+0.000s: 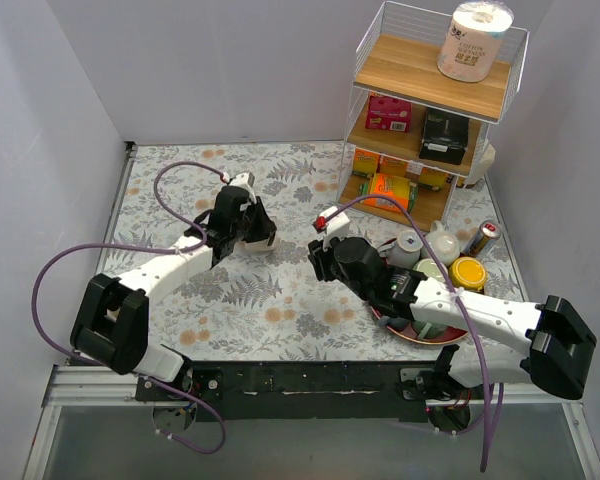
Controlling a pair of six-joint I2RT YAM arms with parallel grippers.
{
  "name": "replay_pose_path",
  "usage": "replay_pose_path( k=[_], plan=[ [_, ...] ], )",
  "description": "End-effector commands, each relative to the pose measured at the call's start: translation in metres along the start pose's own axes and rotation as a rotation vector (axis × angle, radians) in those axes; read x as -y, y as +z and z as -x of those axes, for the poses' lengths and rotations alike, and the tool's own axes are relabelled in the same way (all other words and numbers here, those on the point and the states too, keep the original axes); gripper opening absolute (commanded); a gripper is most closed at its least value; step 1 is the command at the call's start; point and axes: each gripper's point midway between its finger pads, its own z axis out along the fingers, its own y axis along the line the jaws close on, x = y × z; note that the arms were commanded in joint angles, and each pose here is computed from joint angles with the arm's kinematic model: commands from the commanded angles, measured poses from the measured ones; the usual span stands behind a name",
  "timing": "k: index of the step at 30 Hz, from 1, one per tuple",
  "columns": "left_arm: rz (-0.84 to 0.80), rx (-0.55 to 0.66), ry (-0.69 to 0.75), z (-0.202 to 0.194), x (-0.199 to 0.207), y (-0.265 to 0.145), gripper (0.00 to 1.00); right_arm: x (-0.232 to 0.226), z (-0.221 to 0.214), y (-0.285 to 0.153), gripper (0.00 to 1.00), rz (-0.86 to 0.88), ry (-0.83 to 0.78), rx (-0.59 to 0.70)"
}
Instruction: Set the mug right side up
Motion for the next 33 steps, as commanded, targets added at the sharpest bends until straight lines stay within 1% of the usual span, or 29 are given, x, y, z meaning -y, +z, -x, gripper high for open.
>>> replay_pose_path(
  k=[1,2,3,4,6,7,8,9,10,11,12,13,14,15,17,18,26,27,31,33],
  plan=[
    [-0.077,0.309,0.125,0.044,0.003,-0.015,0.0,0.005,0.019,-0.007,0.47,-0.026,0.066,0.037],
    [-0.087,0.341,0.142,0.043,0.002,-0.019,0.0,0.005,0.018,-0.007,0.47,-0.027,0.064,0.033],
    [-0.099,0.399,0.144,0.05,0.003,-0.022,0.0,0.006,0.018,-0.008,0.47,-0.029,0.063,0.033],
    [-0.084,0.389,0.149,0.036,-0.008,-0.02,0.0,0.005,0.018,-0.008,0.47,-0.026,0.064,0.032],
    [-0.107,0.443,0.168,0.039,-0.008,-0.026,0.0,0.006,0.018,-0.008,0.47,-0.026,0.062,0.028],
    [-0.096,0.43,0.17,0.025,-0.017,-0.025,0.0,0.006,0.017,-0.007,0.47,-0.027,0.06,0.025],
    [-0.108,0.442,0.171,0.022,-0.018,-0.027,0.0,0.006,0.017,-0.007,0.47,-0.029,0.058,0.021],
    [-0.151,0.51,0.169,0.03,-0.012,-0.039,0.0,0.006,0.016,-0.007,0.47,-0.028,0.056,0.019],
    [-0.172,0.53,0.167,0.028,-0.011,-0.043,0.0,0.006,0.016,-0.006,0.47,-0.027,0.055,0.018],
    [-0.169,0.527,0.164,0.014,-0.021,-0.045,0.0,0.006,0.014,-0.005,0.47,-0.028,0.051,0.012],
    [-0.204,0.584,0.154,0.021,-0.015,-0.056,0.0,0.006,0.015,-0.005,0.46,-0.029,0.053,0.012],
    [-0.208,0.599,0.15,0.019,-0.016,-0.059,0.0,0.005,0.014,-0.003,0.47,-0.03,0.052,0.008],
    [-0.21,0.58,0.153,0.007,-0.023,-0.058,0.0,0.005,0.013,-0.002,0.46,-0.031,0.053,0.004],
    [-0.225,0.601,0.158,0.007,-0.021,-0.062,0.0,0.005,0.013,-0.002,0.46,-0.03,0.054,0.002],
    [-0.237,0.587,0.171,-0.006,-0.027,-0.061,0.0,0.005,0.011,0.0,0.47,-0.034,0.055,-0.005],
    [-0.25,0.604,0.173,-0.007,-0.026,-0.064,0.0,0.005,0.01,0.001,0.47,-0.033,0.054,-0.008],
    [-0.243,0.598,0.231,-0.04,-0.047,-0.06,0.0,0.006,0.002,0.004,0.47,-0.042,0.047,-0.035],
    [-0.237,0.613,0.228,-0.039,-0.048,-0.061,0.0,0.006,0.001,0.003,0.47,-0.044,0.047,-0.039],
    [-0.22,0.593,0.216,-0.048,-0.054,-0.057,0.0,0.007,-0.005,0.005,0.47,-0.052,0.049,-0.052],
    [-0.213,0.58,0.196,-0.053,-0.057,-0.055,0.04,0.007,-0.007,0.006,0.47,-0.053,0.05,-0.057]
  ],
)
